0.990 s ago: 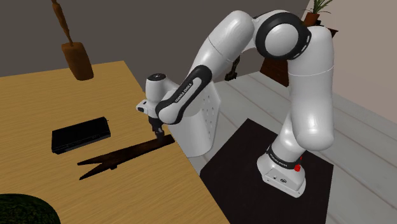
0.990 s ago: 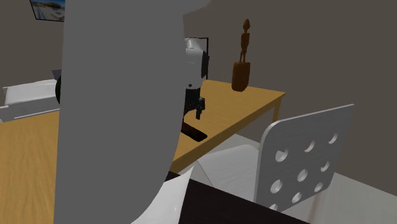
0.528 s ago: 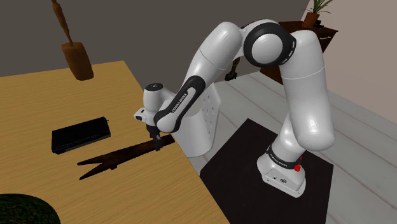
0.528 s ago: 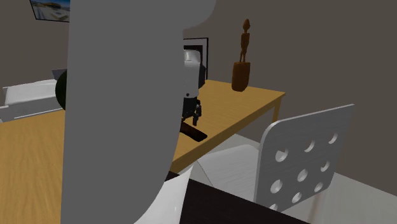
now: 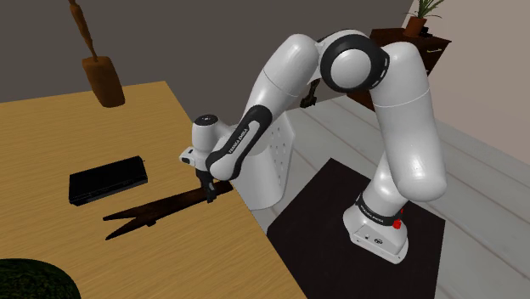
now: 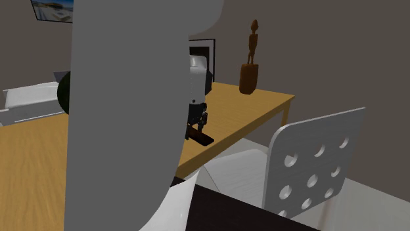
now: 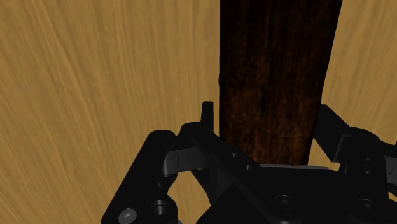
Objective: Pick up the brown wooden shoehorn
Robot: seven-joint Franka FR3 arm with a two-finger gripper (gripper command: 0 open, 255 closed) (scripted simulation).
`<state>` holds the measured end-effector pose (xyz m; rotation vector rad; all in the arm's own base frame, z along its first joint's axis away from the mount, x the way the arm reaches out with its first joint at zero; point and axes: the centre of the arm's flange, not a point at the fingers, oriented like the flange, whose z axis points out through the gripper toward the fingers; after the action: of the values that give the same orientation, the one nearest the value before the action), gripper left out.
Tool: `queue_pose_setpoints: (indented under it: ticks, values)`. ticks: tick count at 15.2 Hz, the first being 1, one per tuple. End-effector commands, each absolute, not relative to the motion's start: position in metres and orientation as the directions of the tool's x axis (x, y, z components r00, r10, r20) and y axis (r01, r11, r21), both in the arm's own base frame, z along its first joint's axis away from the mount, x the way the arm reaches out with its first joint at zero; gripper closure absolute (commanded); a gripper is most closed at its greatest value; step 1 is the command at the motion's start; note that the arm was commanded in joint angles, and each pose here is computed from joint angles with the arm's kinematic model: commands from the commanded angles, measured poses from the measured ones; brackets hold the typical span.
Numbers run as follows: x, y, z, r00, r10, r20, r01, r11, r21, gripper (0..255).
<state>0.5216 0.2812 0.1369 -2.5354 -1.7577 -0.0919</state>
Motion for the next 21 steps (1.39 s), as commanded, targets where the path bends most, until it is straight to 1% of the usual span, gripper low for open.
queue_pose_setpoints:
  ticks: [1,5,21]
  values:
    - [0.522,0.281,0.136,0.351,0.933,0.08,0.936,-0.351,-0.012,255]
    - [0.521,0.281,0.137,0.351,0.933,0.08,0.936,-0.351,-0.012,255]
    - [0.521,0.281,0.217,0.351,0.933,0.08,0.936,-0.351,-0.012,255]
